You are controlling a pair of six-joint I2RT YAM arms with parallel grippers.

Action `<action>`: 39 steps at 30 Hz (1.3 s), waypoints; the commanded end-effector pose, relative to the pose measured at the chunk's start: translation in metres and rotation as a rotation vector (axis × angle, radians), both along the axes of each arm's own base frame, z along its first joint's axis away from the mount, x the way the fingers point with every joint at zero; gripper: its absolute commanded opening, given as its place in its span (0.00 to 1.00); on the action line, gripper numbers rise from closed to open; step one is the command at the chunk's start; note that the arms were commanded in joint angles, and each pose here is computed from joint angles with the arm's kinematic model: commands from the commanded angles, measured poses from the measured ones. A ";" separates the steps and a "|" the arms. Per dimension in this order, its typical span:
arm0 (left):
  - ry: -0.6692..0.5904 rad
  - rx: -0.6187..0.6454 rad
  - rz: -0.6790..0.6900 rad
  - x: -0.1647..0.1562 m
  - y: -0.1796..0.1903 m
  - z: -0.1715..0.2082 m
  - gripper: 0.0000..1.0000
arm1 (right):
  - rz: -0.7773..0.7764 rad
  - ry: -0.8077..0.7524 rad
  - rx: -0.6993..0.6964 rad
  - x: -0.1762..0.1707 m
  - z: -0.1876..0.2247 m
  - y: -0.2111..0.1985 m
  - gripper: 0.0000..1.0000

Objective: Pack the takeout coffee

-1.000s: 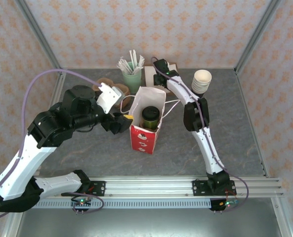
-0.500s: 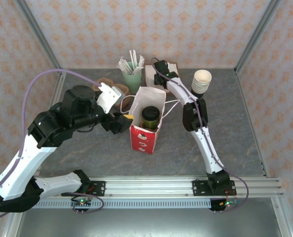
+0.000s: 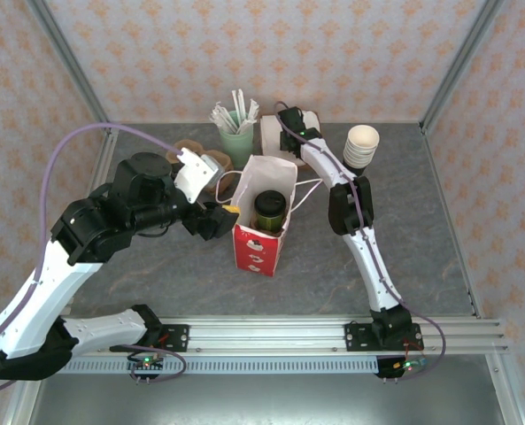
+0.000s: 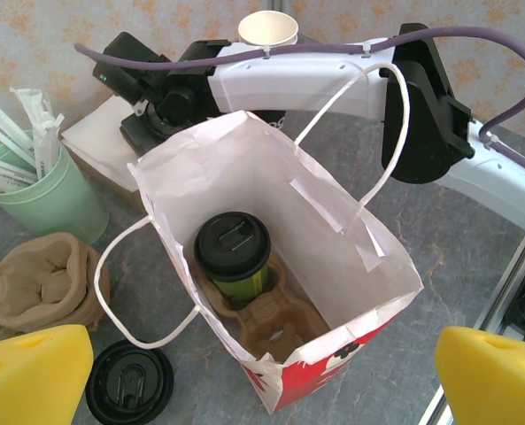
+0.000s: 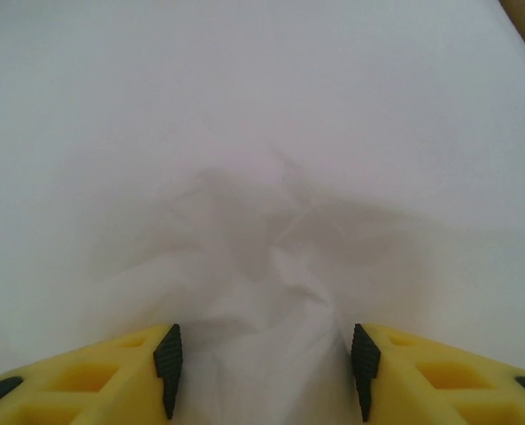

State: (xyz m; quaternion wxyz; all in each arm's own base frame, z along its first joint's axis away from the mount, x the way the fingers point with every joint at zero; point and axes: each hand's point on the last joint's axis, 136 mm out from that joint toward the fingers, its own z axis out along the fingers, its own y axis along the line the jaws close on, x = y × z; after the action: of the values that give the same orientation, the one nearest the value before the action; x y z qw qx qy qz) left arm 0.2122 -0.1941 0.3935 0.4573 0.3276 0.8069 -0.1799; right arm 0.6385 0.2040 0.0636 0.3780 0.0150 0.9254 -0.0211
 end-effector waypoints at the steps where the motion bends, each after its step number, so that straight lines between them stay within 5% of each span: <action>1: 0.007 -0.021 -0.014 -0.003 -0.004 0.004 1.00 | -0.005 -0.015 0.015 0.005 0.010 -0.003 0.55; 6: 0.016 -0.017 -0.014 -0.003 -0.004 0.002 1.00 | 0.004 -0.048 0.026 0.008 0.026 0.000 0.54; 13: 0.016 -0.024 -0.019 -0.006 -0.003 0.003 1.00 | 0.037 -0.075 0.045 0.011 0.042 0.004 0.40; 18: 0.016 -0.024 -0.015 -0.006 -0.002 0.002 1.00 | 0.011 -0.055 0.025 0.008 0.032 -0.001 0.62; 21: 0.019 -0.024 -0.018 -0.007 -0.002 0.001 1.00 | -0.007 -0.044 0.014 0.007 0.024 -0.005 0.67; 39: 0.022 -0.035 -0.006 -0.007 -0.001 0.001 1.00 | -0.028 0.024 0.004 0.002 -0.010 -0.010 0.68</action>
State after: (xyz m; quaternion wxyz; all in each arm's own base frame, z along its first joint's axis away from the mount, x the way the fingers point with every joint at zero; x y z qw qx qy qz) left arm 0.2108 -0.1971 0.3924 0.4506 0.3229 0.8099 -0.1919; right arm 0.6427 0.2051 0.0611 0.3783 0.0147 0.9255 -0.0097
